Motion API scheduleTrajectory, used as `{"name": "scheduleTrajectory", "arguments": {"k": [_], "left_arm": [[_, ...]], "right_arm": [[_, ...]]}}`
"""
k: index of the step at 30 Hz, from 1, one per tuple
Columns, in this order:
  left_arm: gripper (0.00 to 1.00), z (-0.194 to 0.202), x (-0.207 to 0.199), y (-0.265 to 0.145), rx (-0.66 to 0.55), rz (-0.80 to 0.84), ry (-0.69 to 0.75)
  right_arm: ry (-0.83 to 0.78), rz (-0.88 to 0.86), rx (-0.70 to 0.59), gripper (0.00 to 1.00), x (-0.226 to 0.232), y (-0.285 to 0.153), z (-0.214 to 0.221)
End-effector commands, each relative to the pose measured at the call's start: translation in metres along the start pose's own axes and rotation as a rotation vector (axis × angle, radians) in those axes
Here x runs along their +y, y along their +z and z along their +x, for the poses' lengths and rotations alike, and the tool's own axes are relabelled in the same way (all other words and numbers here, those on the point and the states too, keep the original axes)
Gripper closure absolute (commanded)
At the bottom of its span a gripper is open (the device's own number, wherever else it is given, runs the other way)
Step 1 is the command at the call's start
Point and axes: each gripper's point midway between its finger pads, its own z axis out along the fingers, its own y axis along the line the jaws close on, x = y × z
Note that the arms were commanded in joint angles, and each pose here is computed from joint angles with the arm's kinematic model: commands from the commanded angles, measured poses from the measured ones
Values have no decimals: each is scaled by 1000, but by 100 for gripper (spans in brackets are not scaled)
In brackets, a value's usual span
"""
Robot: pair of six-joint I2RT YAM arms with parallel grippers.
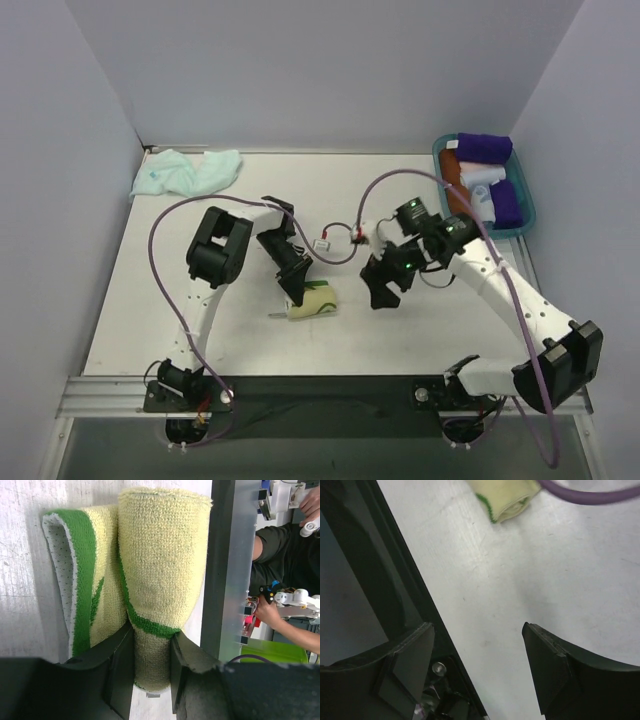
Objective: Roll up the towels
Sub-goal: Roll the towel
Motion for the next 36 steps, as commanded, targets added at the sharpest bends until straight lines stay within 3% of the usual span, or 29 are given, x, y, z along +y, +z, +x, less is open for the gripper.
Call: {"name": "scheduleTrajectory", "arguments": {"k": [1, 7, 14, 23, 26, 27, 30, 32, 33, 36], "left_arm": [[91, 25, 10, -1, 119, 21, 42], [89, 29, 15, 0, 133, 24, 28], [87, 30, 16, 0, 132, 24, 21], [84, 30, 17, -1, 121, 27, 17], [83, 30, 17, -2, 113, 27, 16], [82, 30, 16, -2, 108, 29, 14], [77, 28, 17, -5, 90, 27, -3], [74, 27, 18, -9, 59, 30, -17], [66, 25, 16, -13, 35, 24, -22], [57, 18, 14, -30, -80, 3, -30]], "right_arm": [[-193, 139, 100, 28, 5, 30, 2], [-526, 280, 182, 31, 6, 85, -33], [-805, 310, 193, 25, 17, 146, -58], [-900, 277, 260, 30, -3, 195, -33], [-879, 253, 306, 37, -14, 208, -13], [-864, 226, 307, 50, -12, 211, -8], [-815, 166, 301, 73, -8, 214, 1], [-777, 120, 329, 82, -3, 212, 10], [-745, 80, 319, 94, 3, 213, 11], [-672, 22, 358, 100, 6, 208, 22]]}}
